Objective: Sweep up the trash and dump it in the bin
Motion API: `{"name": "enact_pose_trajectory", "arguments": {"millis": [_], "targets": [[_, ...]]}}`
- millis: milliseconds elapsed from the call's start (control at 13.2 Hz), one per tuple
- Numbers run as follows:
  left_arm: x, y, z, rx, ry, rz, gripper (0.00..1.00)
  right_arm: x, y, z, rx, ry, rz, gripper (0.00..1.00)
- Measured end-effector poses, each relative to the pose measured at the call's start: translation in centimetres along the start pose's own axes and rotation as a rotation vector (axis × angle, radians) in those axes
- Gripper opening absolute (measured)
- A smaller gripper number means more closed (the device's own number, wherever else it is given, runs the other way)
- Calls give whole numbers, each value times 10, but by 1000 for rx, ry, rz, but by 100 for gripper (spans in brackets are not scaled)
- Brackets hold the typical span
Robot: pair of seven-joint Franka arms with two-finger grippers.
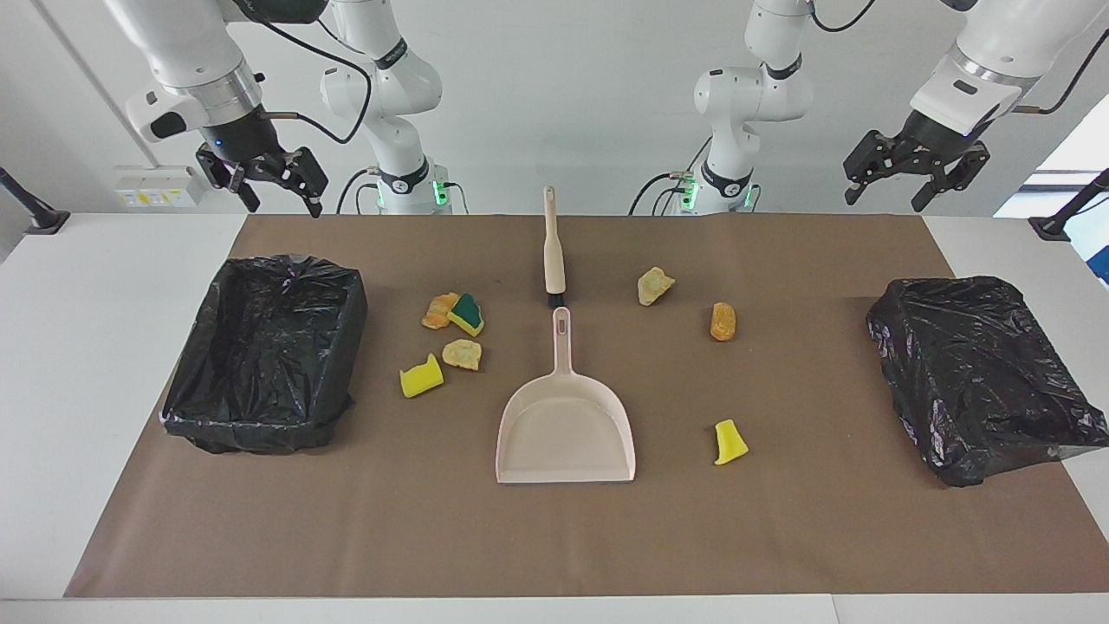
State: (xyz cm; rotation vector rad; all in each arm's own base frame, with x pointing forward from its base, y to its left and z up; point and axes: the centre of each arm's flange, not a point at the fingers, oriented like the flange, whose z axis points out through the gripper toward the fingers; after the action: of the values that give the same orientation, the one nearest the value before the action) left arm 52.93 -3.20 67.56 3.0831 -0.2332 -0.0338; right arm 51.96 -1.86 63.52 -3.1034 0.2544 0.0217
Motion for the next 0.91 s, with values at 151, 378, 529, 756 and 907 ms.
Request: {"name": "enact_pose_trajectory", "arguments": {"millis": [151, 378, 529, 756, 907], "targets": [[0, 0, 0, 0, 0, 0, 100, 0, -3, 0, -2, 1, -6, 100], [0, 0, 0, 0, 0, 0, 100, 0, -6, -2, -2, 5, -10, 100], [0, 0, 0, 0, 0, 0, 100, -1, -6, -2, -2, 6, -11, 100], [0, 0, 0, 0, 0, 0, 100, -1, -8, -2, -2, 6, -13, 100], [0, 0, 0, 0, 0, 0, 100, -1, -8, -3, -2, 6, -13, 100]]}}
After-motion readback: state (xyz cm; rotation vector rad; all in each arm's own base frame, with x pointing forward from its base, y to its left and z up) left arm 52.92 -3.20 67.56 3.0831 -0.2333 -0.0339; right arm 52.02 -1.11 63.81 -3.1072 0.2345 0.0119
